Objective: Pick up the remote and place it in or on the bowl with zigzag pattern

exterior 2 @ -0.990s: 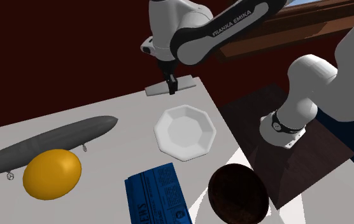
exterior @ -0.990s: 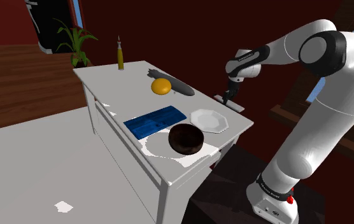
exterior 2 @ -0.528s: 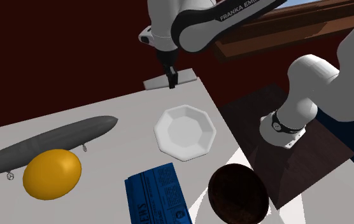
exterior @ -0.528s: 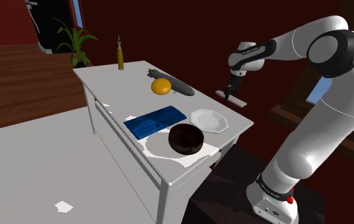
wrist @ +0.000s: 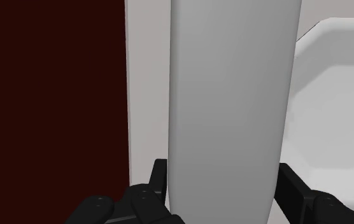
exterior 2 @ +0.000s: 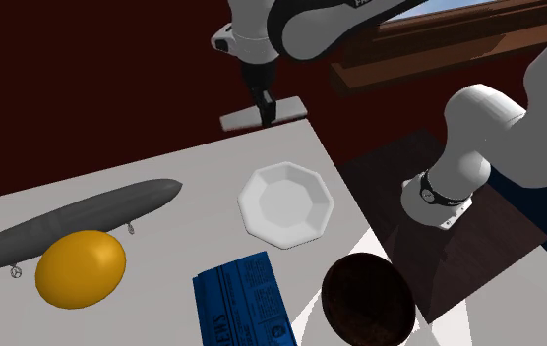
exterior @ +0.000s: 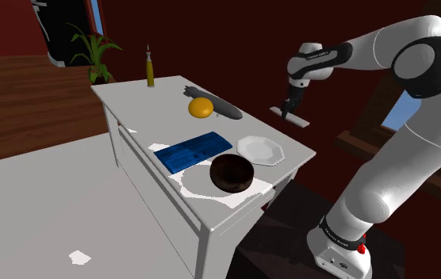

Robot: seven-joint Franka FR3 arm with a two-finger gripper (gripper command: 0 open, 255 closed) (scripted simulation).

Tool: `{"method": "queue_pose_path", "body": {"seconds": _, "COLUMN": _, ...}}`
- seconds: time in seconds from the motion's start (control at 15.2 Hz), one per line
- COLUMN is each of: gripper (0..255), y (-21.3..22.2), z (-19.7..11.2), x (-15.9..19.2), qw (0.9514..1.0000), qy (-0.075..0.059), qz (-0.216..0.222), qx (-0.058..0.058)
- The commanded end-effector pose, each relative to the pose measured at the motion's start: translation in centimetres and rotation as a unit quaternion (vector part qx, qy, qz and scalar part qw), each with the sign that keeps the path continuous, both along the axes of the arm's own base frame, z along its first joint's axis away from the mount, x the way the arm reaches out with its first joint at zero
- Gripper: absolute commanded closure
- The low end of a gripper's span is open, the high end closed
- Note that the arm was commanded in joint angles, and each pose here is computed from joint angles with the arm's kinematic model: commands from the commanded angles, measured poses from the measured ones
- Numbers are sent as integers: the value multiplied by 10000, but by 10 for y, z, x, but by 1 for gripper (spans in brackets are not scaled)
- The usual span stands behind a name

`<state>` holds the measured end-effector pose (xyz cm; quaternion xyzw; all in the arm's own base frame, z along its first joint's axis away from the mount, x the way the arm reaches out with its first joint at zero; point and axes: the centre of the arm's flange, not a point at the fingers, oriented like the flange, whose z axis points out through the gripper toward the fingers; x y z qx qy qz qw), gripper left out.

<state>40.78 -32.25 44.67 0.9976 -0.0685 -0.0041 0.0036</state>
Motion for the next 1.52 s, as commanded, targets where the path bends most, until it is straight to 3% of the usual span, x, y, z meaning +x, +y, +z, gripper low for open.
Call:
{"method": "queue_pose_path", "body": {"seconds": 0.0, "gripper": 255, "y": 20, "z": 3, "x": 0, "qw": 10000, "qy": 0, "qz": -3, "qx": -1}}
{"method": "queue_pose_path", "body": {"seconds": 1.45, "gripper": 255, "y": 311, "z": 4, "x": -1, "qw": 10000, "qy": 0, "qz": -3, "qx": -1}}
